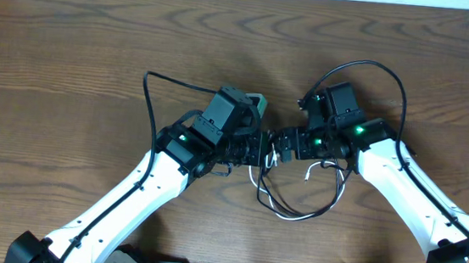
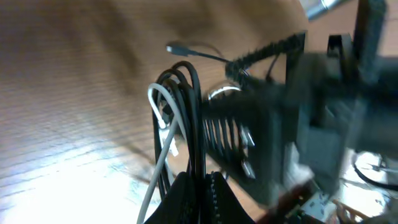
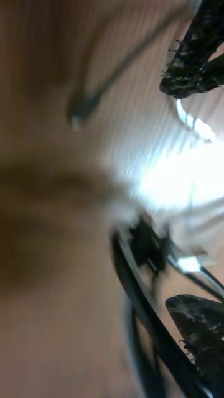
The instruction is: Untangle cables
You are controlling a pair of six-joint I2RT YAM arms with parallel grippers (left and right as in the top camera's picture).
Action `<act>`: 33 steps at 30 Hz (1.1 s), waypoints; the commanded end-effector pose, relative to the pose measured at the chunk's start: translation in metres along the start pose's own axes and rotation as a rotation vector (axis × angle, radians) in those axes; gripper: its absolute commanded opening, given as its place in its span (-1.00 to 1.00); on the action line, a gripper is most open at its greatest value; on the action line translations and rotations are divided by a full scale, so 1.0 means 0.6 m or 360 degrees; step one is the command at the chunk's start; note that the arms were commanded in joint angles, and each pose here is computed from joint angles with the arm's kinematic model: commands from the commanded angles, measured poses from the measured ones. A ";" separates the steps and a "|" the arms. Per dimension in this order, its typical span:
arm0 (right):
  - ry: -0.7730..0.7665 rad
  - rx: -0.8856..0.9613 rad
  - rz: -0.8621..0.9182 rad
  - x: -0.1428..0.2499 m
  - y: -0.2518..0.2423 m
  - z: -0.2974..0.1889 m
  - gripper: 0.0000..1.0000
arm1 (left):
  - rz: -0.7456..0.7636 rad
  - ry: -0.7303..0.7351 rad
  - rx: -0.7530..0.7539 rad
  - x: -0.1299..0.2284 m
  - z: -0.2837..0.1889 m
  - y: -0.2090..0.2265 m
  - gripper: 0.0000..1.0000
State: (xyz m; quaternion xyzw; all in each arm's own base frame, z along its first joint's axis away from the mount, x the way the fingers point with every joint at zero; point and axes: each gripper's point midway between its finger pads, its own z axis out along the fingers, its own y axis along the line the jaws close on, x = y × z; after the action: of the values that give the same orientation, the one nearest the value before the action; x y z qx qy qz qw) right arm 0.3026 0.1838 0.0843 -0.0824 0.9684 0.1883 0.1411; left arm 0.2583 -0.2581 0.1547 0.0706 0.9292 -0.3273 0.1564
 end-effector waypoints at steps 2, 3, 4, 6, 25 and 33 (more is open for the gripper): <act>-0.0213 0.0463 0.0304 -0.031 -0.080 -0.023 0.96 | 0.0046 0.0034 0.0127 0.004 -0.013 -0.030 -0.85; -0.0236 0.0506 0.0353 -0.032 -0.088 -0.026 0.98 | 0.0048 0.0037 0.0138 0.005 -0.015 -0.032 -0.85; -0.0250 0.0525 0.0387 -0.033 -0.092 -0.027 0.98 | 0.0050 0.0044 0.0154 0.006 -0.016 -0.036 -0.85; -0.0255 0.0489 0.0418 -0.035 -0.086 -0.025 0.98 | 0.0055 0.0037 0.0164 0.006 -0.020 -0.039 -0.85; 0.0093 -0.0373 0.0120 0.011 0.073 -0.017 0.98 | 0.0096 -0.0048 0.0233 -0.012 -0.030 -0.058 -0.85; 0.0037 -0.0380 0.0131 -0.004 0.075 -0.017 0.99 | 0.0144 -0.0151 0.0436 -0.034 -0.059 -0.109 -0.85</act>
State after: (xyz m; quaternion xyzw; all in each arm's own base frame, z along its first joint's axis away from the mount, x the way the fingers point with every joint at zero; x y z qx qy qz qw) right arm 0.2974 0.2041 0.0959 -0.0391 0.9549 0.2728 0.1102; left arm 0.2682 -0.2715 0.1892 0.0875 0.8957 -0.3890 0.1970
